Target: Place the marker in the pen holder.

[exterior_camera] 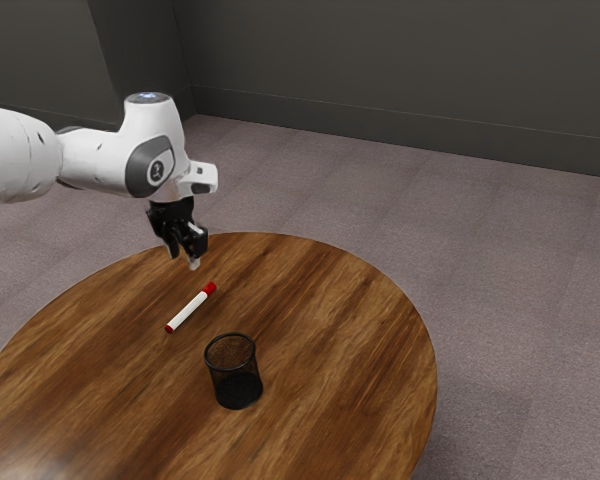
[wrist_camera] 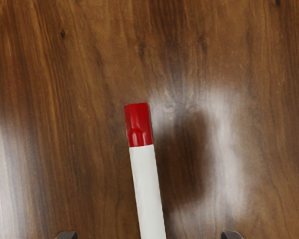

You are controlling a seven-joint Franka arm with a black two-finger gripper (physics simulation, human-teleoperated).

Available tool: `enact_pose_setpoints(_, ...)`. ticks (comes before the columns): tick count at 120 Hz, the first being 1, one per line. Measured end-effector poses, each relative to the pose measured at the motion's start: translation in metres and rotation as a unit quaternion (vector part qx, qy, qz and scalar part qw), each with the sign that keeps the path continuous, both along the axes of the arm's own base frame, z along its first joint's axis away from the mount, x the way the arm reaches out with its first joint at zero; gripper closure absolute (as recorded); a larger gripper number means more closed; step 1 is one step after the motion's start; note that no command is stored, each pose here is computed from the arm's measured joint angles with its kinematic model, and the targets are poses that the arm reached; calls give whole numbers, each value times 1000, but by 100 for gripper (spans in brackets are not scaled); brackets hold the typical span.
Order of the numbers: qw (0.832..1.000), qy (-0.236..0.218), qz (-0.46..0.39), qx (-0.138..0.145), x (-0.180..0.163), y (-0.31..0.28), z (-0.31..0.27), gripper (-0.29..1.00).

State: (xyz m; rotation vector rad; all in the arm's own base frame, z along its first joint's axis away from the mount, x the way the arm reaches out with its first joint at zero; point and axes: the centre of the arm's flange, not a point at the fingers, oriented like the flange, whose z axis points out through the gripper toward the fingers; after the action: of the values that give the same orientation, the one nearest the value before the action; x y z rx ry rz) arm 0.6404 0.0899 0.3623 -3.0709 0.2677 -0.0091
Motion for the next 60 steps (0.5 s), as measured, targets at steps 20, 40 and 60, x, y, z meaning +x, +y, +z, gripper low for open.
enact_pose_setpoints(20, 999, 13, 41, 1, 23, 17, -47, 40)
enact_pose_setpoints(40, 998, 18, 59, 4, 41, 15, -76, 42)
enact_pose_setpoints(60, 997, 24, 78, -1, 42, 13, -91, 43)
